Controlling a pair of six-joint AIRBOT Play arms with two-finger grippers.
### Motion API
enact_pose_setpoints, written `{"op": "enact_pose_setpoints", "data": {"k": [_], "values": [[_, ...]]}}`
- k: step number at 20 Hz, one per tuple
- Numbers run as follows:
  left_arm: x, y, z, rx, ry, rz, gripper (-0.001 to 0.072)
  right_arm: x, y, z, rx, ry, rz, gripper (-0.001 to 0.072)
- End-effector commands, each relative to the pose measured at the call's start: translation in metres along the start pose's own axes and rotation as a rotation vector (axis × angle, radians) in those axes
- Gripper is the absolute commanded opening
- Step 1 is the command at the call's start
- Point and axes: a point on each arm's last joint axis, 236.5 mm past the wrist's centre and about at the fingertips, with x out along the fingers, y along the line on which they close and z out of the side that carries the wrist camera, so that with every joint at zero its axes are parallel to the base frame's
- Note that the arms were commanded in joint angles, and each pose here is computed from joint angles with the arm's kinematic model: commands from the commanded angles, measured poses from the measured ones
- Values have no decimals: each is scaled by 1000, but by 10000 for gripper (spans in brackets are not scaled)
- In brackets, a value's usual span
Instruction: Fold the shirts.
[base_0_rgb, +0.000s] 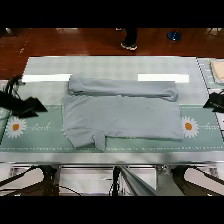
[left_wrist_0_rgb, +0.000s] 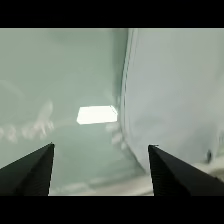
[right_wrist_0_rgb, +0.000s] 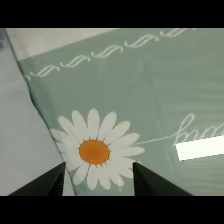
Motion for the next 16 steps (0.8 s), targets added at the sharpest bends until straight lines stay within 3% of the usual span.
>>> {"op": "enact_pose_setpoints", "data": {"k": [1,7,15,16], "values": [[40,-12,-85,-77,147,-158,720,24,5,-44,82,1,112,509],[76,-33,-98,-109,122,-263,720,34,17,-58,81,30,160,509],[122,-55,-64,-9,24,-75,720,31,19,-64,76,45,164,509],[127,-58,-58,-21,-2,-55,593,31,20,-64,75,48,165,509]]}}
